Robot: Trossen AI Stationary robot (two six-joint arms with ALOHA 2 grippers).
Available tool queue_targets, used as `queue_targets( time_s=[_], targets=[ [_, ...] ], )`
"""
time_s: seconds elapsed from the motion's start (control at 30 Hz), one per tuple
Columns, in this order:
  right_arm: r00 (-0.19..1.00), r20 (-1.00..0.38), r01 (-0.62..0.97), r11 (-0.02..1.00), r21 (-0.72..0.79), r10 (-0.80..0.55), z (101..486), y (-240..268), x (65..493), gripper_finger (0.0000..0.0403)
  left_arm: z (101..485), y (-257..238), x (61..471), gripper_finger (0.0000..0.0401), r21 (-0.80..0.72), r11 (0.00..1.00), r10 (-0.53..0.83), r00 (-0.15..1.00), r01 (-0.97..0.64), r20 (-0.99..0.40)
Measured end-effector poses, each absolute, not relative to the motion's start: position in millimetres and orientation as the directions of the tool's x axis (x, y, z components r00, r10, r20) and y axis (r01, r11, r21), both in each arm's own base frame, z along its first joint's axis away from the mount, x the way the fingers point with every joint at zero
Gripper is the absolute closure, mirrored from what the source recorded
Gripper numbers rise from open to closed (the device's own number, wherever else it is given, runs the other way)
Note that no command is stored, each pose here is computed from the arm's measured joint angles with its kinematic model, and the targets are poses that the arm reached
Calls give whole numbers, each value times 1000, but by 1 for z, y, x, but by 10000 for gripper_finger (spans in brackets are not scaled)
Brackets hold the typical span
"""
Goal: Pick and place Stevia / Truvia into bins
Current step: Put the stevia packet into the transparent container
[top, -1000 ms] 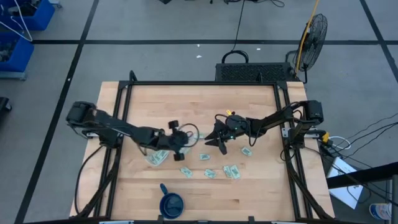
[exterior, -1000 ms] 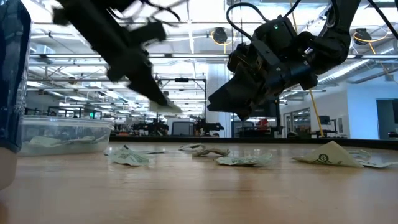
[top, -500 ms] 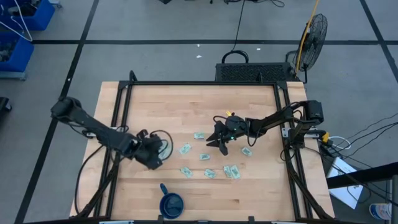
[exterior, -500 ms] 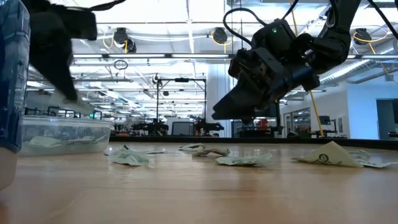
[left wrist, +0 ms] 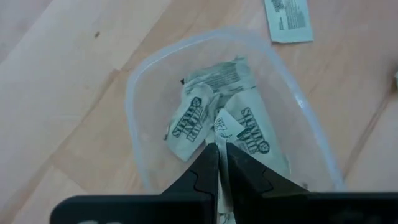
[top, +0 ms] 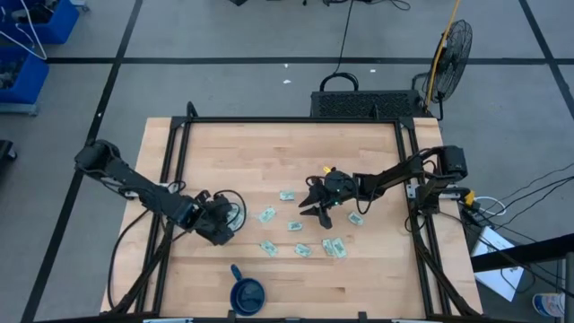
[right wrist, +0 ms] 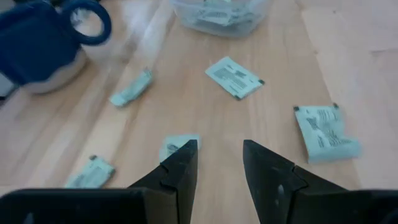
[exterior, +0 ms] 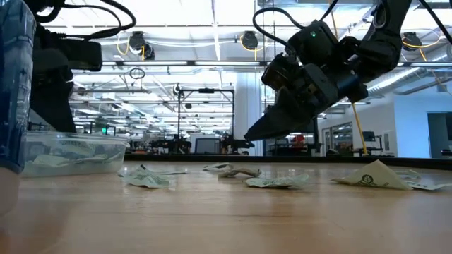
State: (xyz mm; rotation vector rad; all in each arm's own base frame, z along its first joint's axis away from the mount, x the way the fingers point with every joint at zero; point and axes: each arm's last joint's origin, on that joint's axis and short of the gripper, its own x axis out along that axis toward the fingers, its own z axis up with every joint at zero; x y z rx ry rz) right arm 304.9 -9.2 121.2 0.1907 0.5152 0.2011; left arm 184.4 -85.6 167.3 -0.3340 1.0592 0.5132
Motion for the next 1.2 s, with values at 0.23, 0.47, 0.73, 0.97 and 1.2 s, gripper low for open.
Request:
queue_targets(
  time_s=[0.23,0.47,0.73,0.97,1.2],
  targets=[
    [776,-623,-59,995,78,95,148,-5,297,282,169,-85,191,330,-52,850,215,437,-524,-873],
    [638,-770,-2,1000,21,18,170,22,263,282,170,-83,194,277,-49,853,228,456,-520,-860],
    [459,-887,166,986,19,-60,139,40,210,282,192,-84,206,282,-2,900,278,576,-436,-769],
    [379,-923,149,989,-12,-68,129,40,187,282,223,-87,220,286,-21,914,274,655,-404,-704],
    [369,-927,154,988,-15,-72,131,38,180,282,227,-86,222,286,-21,910,287,667,-413,-688]
  ],
)
